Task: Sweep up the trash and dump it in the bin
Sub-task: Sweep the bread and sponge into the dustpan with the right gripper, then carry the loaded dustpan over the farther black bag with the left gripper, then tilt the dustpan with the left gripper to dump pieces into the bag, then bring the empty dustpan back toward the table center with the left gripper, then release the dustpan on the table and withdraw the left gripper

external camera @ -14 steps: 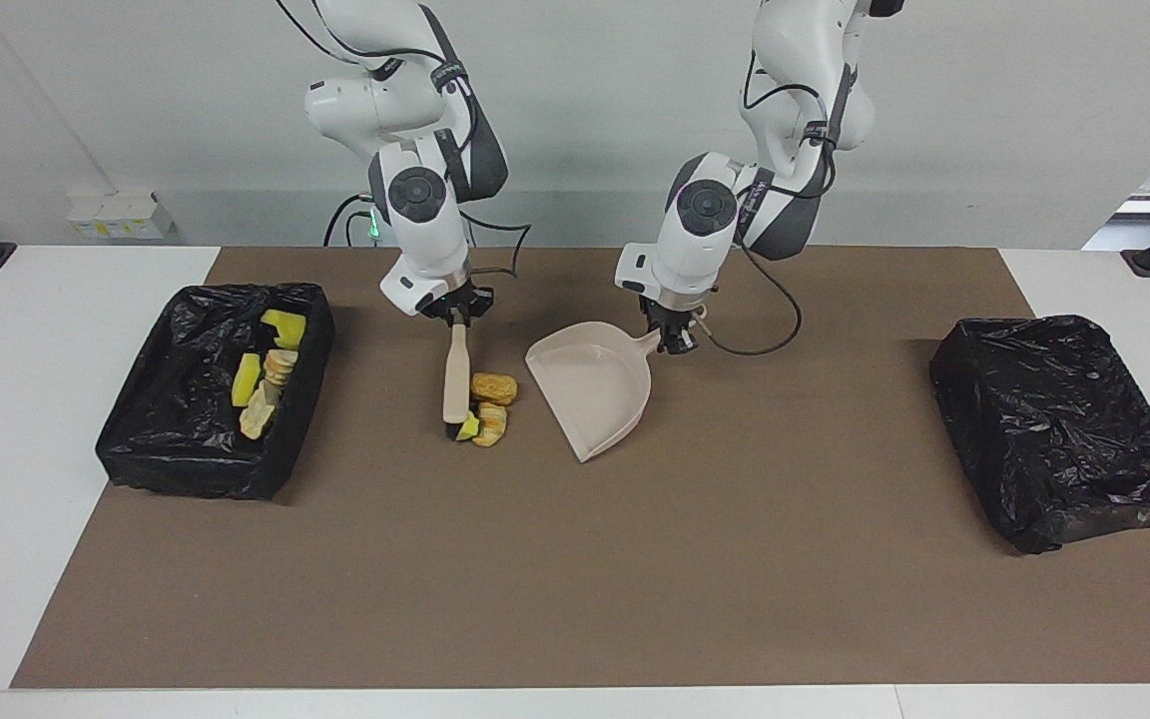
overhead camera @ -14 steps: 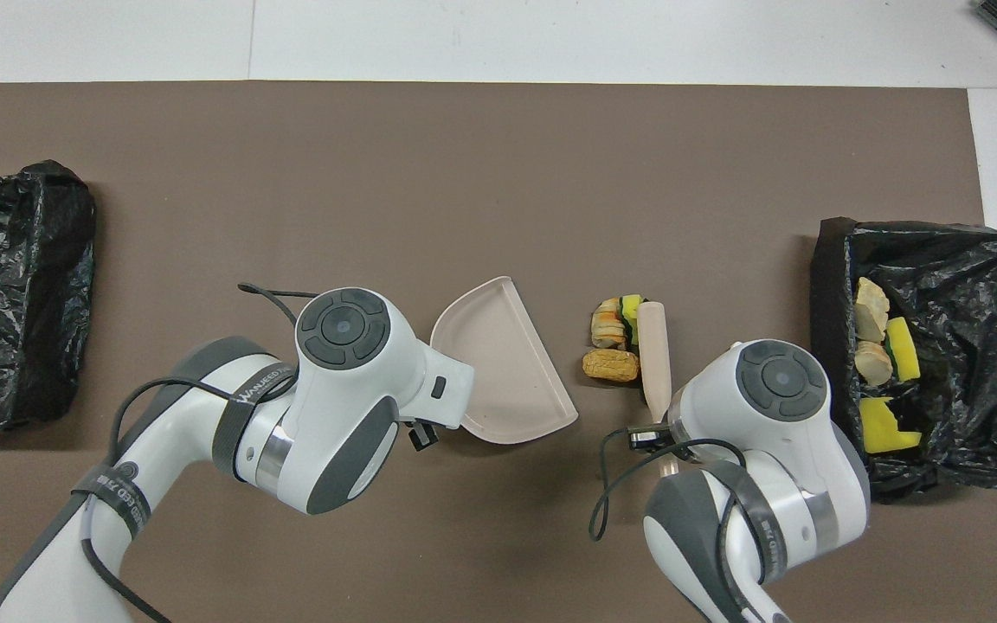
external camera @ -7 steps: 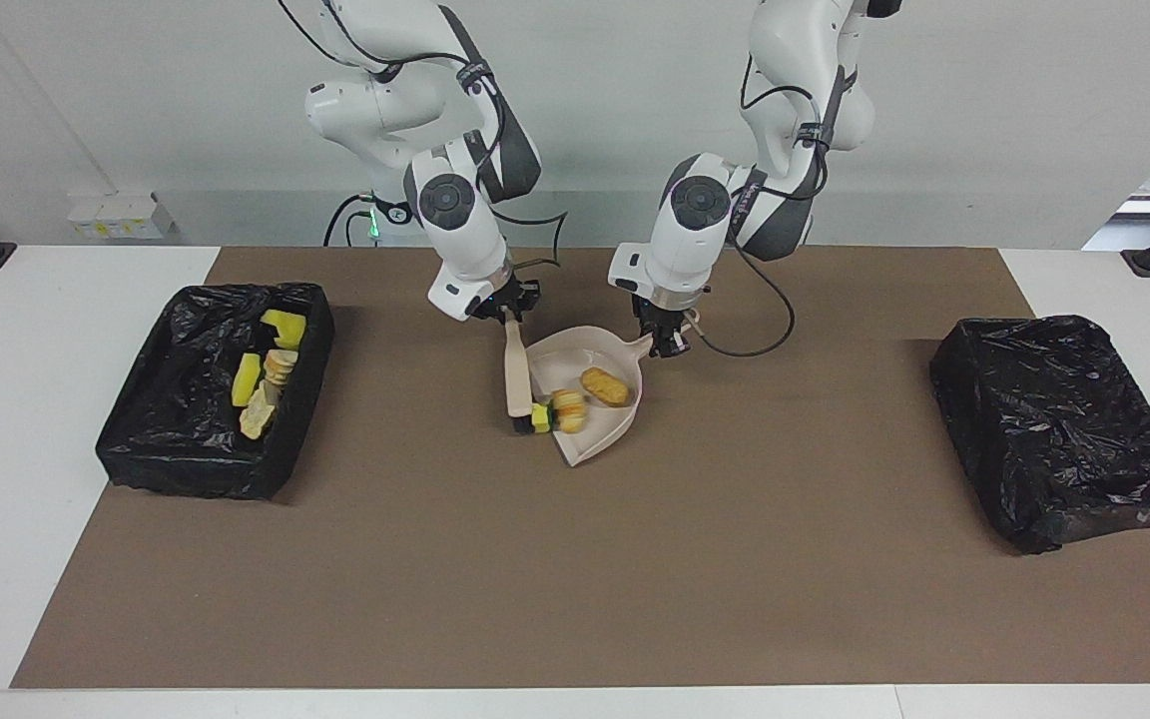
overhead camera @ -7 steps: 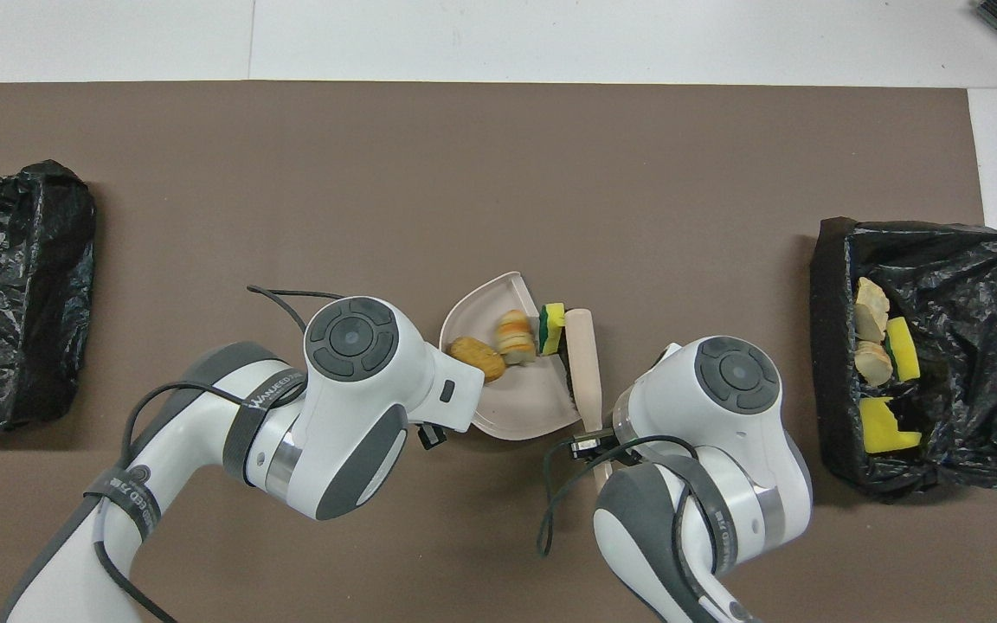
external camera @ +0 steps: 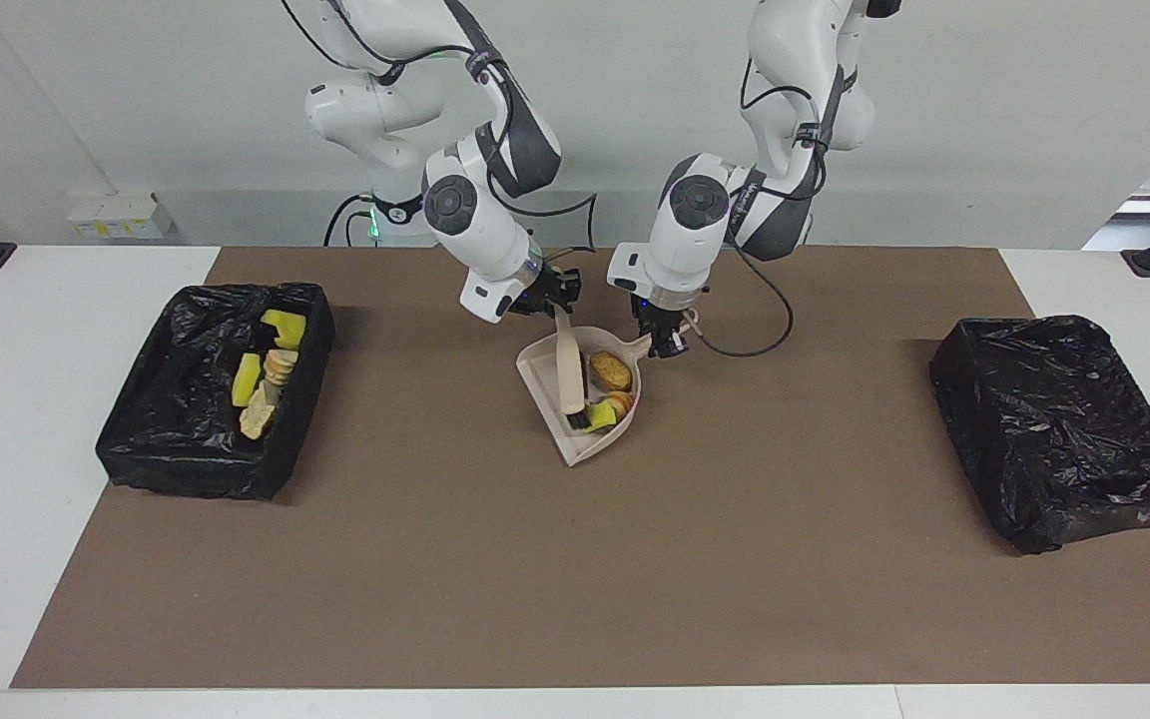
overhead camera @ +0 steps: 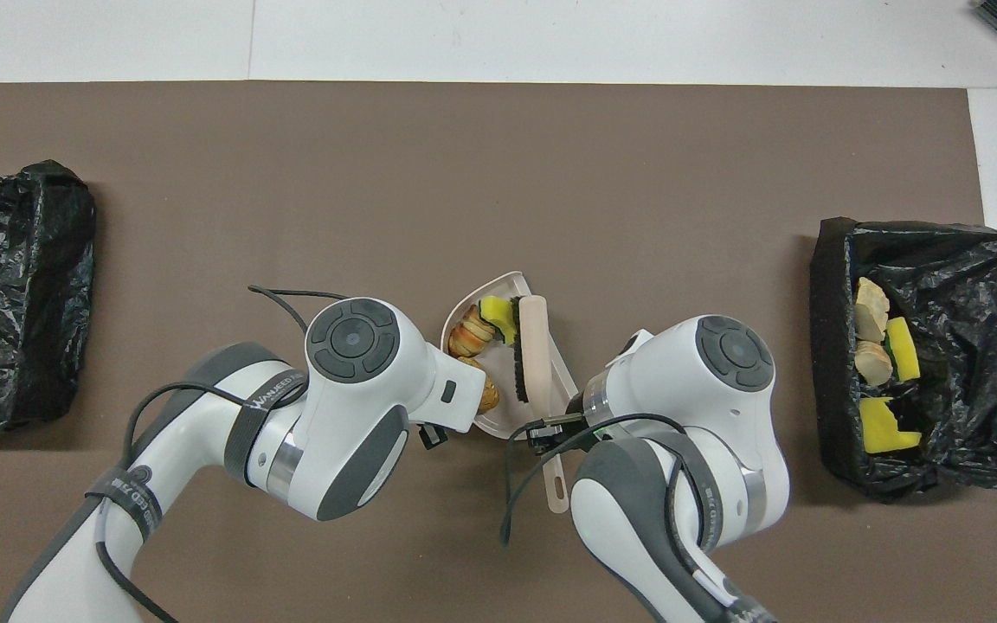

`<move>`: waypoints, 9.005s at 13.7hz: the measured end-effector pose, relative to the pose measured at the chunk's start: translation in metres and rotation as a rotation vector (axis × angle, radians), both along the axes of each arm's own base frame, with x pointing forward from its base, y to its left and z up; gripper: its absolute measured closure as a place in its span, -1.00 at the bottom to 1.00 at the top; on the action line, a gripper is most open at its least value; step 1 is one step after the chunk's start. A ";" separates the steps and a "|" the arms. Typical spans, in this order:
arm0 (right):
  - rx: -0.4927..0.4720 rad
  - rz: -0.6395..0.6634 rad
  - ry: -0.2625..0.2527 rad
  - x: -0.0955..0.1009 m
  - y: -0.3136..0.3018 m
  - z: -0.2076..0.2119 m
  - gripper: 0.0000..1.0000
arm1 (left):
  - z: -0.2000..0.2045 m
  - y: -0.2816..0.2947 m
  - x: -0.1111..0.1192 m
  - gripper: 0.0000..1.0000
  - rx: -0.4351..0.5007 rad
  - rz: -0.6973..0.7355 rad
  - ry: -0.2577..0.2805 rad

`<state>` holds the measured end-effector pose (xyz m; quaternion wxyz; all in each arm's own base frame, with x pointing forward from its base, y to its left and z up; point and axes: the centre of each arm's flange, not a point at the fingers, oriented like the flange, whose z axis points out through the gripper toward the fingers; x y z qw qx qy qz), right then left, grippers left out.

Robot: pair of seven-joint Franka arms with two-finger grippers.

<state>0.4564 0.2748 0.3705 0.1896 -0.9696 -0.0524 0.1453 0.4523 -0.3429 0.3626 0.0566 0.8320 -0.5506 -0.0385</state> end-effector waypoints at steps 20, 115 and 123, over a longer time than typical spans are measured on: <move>-0.263 -0.055 0.000 0.007 -0.013 0.067 0.47 | 0.010 0.038 0.032 0.37 -0.034 -0.067 -0.043; -0.399 -0.244 -0.243 0.096 -0.304 0.248 -1.00 | -0.008 0.009 0.080 -0.70 -0.091 1.023 0.052; -0.401 -0.251 -0.227 0.093 -0.309 0.243 -1.00 | 0.115 0.126 0.111 -1.00 0.035 1.061 -0.062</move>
